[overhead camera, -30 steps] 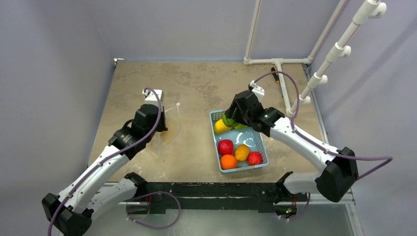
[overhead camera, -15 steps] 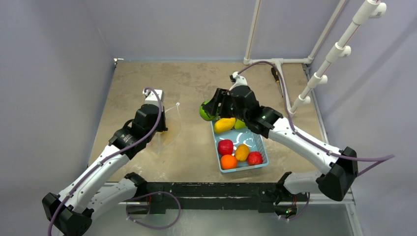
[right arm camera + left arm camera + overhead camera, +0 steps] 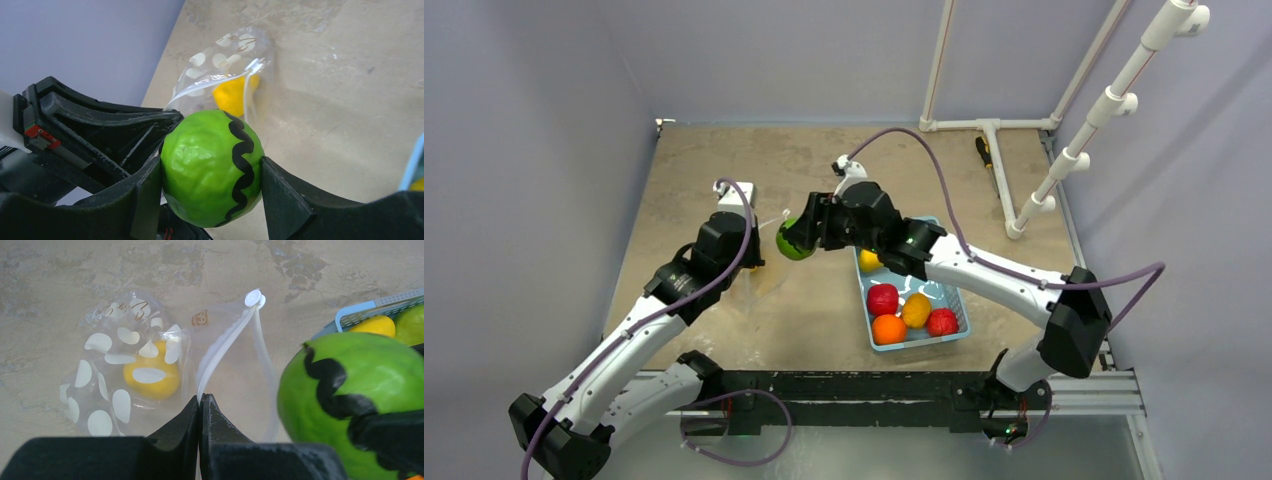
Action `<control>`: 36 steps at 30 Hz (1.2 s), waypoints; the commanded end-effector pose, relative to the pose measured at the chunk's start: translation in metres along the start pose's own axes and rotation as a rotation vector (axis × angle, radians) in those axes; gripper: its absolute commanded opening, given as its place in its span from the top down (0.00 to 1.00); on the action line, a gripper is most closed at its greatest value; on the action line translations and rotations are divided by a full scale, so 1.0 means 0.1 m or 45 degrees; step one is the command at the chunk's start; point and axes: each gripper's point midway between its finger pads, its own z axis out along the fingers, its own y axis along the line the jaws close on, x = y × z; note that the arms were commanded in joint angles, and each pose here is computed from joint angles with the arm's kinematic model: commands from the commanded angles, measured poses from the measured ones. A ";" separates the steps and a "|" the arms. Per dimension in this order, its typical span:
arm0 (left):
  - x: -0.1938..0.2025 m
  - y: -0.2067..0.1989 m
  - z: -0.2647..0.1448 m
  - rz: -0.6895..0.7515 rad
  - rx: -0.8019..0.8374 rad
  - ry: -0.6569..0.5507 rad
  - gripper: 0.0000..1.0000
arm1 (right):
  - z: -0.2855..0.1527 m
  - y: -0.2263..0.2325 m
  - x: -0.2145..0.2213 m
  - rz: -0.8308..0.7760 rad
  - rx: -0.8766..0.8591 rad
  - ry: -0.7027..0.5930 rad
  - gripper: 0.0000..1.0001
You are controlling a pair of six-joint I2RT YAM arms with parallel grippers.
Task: Place the food in the zip-top bag and seal the zipper
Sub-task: Place the fake fruit in the zipper food storage bag.
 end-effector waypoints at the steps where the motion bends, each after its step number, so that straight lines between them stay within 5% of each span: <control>1: -0.11 -0.01 -0.03 -0.002 0.015 -0.062 1.00 | 0.05 0.47 -0.10 -0.008 -0.166 -0.049 0.97; 14: -0.13 -0.01 -0.05 -0.006 0.022 -0.076 1.00 | 0.48 0.39 0.28 0.035 -0.124 0.035 0.88; 19: -0.14 -0.01 -0.06 -0.010 0.021 -0.081 1.00 | 0.62 0.31 0.39 0.056 -0.071 0.050 0.70; 24: -0.14 -0.01 -0.06 -0.007 0.019 -0.077 1.00 | 0.70 0.27 0.43 0.065 -0.036 0.052 0.32; 29: -0.13 0.00 -0.06 -0.007 0.014 -0.076 1.00 | 0.68 0.30 0.40 0.059 -0.047 0.045 0.11; 36: -0.13 0.00 -0.05 -0.006 0.011 -0.074 1.00 | 0.50 0.33 0.24 0.070 -0.041 -0.011 0.07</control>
